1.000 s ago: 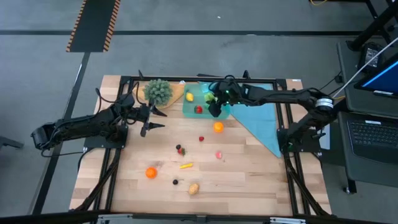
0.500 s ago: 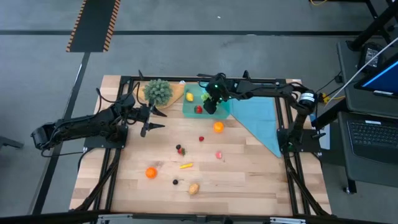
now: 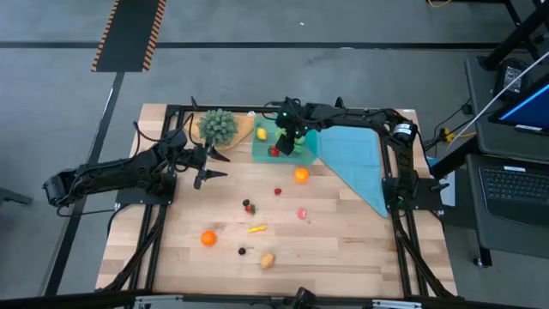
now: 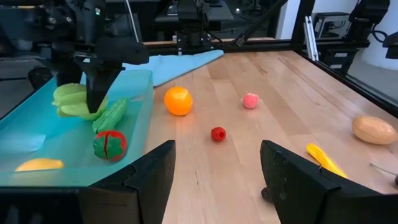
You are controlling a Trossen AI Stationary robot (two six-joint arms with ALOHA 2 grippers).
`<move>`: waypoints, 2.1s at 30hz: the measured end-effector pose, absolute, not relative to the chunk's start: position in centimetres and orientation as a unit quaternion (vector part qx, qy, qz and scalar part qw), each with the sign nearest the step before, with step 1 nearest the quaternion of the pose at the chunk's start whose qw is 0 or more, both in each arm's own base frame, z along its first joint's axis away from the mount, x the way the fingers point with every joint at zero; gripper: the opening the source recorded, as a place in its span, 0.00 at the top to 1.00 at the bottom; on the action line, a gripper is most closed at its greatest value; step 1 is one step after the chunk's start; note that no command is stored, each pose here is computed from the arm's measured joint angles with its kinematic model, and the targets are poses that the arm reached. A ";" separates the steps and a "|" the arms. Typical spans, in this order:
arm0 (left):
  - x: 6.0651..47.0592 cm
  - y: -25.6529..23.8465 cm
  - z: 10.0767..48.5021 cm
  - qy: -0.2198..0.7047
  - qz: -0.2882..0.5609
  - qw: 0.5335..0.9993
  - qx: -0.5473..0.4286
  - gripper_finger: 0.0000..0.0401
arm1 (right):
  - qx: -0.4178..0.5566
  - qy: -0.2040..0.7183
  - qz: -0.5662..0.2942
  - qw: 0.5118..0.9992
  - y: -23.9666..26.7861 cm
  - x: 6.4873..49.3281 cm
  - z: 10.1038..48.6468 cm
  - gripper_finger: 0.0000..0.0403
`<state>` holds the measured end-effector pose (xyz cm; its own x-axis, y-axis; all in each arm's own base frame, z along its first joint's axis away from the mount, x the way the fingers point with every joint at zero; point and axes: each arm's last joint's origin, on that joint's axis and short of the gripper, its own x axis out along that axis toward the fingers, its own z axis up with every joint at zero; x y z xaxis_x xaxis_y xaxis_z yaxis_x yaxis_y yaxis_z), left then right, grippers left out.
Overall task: Pick and placing Produce into tupperware
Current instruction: Put the star fruit into the blue bin, then put the pumpkin into the blue bin
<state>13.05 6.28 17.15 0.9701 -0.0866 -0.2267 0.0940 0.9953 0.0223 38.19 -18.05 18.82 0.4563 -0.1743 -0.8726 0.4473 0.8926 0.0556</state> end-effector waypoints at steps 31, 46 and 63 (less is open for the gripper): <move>13.0 6.3 17.1 0.114 -0.047 0.992 0.027 0.43 | 0.117 0.467 -0.193 0.855 -18.2 38.3 17.3 0.46; 13.0 6.2 16.9 0.123 -0.048 0.991 0.020 0.43 | 0.114 0.469 -0.191 0.855 -18.4 38.8 15.9 0.39; 13.0 6.2 16.9 0.124 -0.049 0.991 0.020 0.43 | 0.101 0.445 -0.190 0.869 -18.9 39.8 17.7 0.32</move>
<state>12.99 6.23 16.90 0.9644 -0.0912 -0.2481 0.1011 0.9945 0.0275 39.76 -18.91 17.74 0.5314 -0.2415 -0.8120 0.4205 0.9073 0.0053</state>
